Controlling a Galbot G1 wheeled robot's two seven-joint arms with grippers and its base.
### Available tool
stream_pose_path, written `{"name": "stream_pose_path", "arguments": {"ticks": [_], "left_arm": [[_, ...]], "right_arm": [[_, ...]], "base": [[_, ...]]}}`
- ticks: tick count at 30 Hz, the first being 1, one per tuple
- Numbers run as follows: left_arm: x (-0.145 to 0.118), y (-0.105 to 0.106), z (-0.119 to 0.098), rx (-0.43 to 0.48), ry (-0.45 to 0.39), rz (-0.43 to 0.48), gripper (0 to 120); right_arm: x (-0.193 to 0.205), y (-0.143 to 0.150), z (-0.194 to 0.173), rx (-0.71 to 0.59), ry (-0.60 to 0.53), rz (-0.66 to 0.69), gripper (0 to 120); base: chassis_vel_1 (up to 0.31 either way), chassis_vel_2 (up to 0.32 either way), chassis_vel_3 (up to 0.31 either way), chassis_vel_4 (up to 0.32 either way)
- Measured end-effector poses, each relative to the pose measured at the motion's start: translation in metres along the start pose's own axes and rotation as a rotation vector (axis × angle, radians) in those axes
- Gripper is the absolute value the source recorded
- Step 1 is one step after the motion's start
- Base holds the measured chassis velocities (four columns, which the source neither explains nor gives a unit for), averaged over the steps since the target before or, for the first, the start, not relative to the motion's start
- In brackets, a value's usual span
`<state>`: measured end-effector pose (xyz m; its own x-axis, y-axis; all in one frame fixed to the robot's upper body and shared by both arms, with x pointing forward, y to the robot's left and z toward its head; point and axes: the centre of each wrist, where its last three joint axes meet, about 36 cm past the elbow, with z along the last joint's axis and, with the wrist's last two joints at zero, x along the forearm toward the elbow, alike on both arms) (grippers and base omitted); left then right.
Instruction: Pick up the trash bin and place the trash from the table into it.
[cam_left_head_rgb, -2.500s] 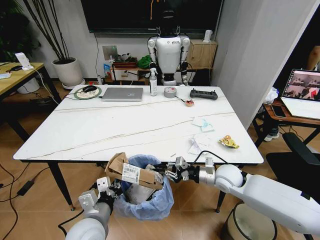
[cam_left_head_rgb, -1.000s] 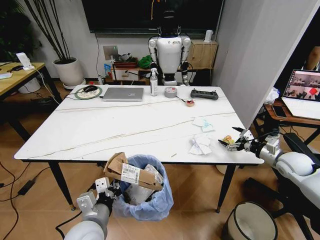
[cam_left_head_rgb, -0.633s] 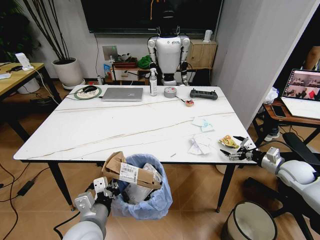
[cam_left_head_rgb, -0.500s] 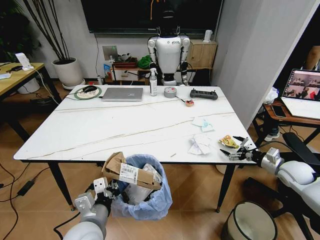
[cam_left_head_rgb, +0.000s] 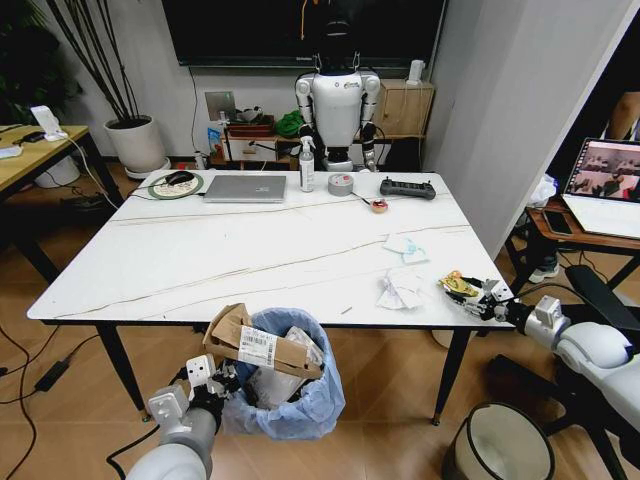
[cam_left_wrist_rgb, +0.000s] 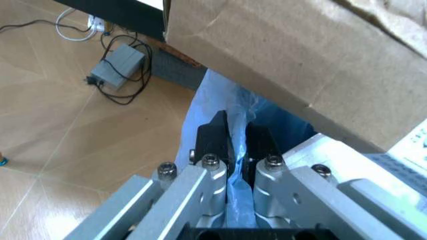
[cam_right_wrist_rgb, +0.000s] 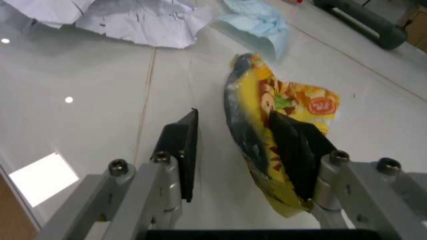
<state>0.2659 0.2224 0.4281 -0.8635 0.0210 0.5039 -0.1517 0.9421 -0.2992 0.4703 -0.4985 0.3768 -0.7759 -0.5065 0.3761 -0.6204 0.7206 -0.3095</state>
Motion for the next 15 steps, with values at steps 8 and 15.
{"name": "stream_pose_path", "arguments": {"ticks": [8,15], "left_arm": [[-0.0013,-0.0001,-0.0005,0.002,0.0,0.0,0],[-0.0031,0.0003,0.0001,0.002,0.002,-0.002,0]], "right_arm": [[-0.0003,-0.0053,0.0061,-0.006,0.005,0.004,9],[-0.0035,-0.0075,0.0047,-0.013,-0.008,0.006,0]], "base": [[0.0,0.0,0.0,0.0],[0.0,0.0,0.0,0.0]]}}
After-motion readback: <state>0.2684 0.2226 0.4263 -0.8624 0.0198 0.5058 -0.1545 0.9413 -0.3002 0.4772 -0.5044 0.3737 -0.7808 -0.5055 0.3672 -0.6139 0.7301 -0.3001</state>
